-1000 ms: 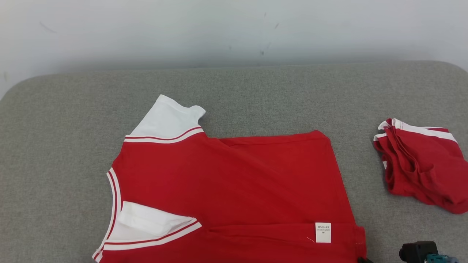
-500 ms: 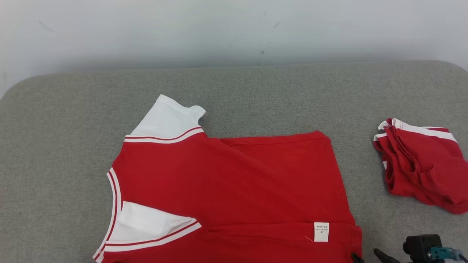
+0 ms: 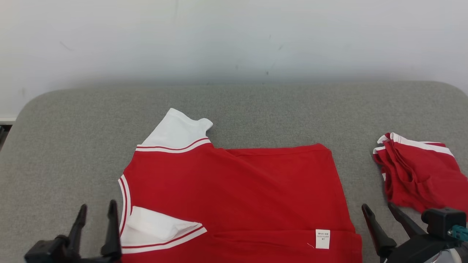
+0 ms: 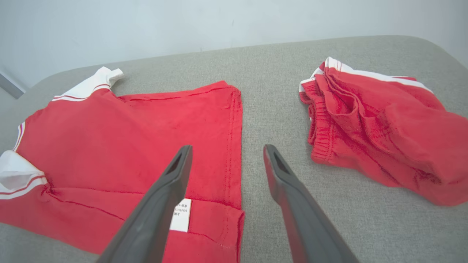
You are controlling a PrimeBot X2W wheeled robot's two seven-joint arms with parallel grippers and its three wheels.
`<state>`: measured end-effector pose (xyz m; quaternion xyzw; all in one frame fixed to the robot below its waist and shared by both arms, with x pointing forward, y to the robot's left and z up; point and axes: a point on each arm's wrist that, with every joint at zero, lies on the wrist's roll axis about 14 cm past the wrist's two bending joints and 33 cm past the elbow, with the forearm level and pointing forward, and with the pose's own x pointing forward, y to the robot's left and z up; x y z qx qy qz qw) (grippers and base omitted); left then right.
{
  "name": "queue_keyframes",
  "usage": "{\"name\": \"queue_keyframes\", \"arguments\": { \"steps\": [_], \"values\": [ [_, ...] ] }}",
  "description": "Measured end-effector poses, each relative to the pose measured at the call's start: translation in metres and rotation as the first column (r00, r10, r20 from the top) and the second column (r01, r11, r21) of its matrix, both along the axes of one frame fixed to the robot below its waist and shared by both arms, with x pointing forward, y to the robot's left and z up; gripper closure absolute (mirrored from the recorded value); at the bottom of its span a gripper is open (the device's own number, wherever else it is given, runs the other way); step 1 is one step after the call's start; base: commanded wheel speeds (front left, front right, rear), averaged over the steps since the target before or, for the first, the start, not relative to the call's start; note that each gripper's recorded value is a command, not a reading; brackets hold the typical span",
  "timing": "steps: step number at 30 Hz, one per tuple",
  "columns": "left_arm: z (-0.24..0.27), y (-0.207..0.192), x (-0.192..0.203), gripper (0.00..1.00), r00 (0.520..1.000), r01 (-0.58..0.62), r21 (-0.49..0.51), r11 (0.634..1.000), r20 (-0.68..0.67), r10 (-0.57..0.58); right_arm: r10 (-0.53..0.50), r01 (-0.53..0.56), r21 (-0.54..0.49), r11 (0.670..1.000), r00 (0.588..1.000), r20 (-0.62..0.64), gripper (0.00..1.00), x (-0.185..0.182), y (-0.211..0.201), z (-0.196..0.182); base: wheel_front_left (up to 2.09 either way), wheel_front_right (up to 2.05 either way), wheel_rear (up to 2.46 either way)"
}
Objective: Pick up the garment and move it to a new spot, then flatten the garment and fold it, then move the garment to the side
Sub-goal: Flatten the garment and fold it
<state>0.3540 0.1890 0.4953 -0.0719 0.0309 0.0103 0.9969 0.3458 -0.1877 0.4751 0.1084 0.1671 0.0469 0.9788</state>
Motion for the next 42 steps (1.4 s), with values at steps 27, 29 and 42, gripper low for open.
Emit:
{"name": "queue_keyframes", "arguments": {
  "steps": [27, 29, 42],
  "values": [
    [0.018, -0.059, 0.015, 0.00, 0.976, 0.199, 0.074, 0.977, 0.070, -0.204, -0.223, 0.207, 0.085, 0.975, 0.908, 0.355, 0.00, 0.012, -0.022, 0.063, 0.00, 0.00, 0.00],
    [0.018, -0.058, 0.015, 0.00, 0.977, 0.197, 0.074, 0.978, 0.070, -0.202, -0.225, 0.208, 0.085, 0.974, 0.907, 0.356, 0.00, 0.012, -0.022, 0.063, 0.00, 0.00, 0.00],
    [0.007, -0.053, 0.010, 0.00, 0.982, 0.185, 0.073, 0.980, 0.036, -0.188, -0.212, 0.199, 0.072, 0.977, 0.906, 0.366, 0.00, 0.013, -0.018, 0.059, 0.00, 0.00, 0.00]
  ]
}}
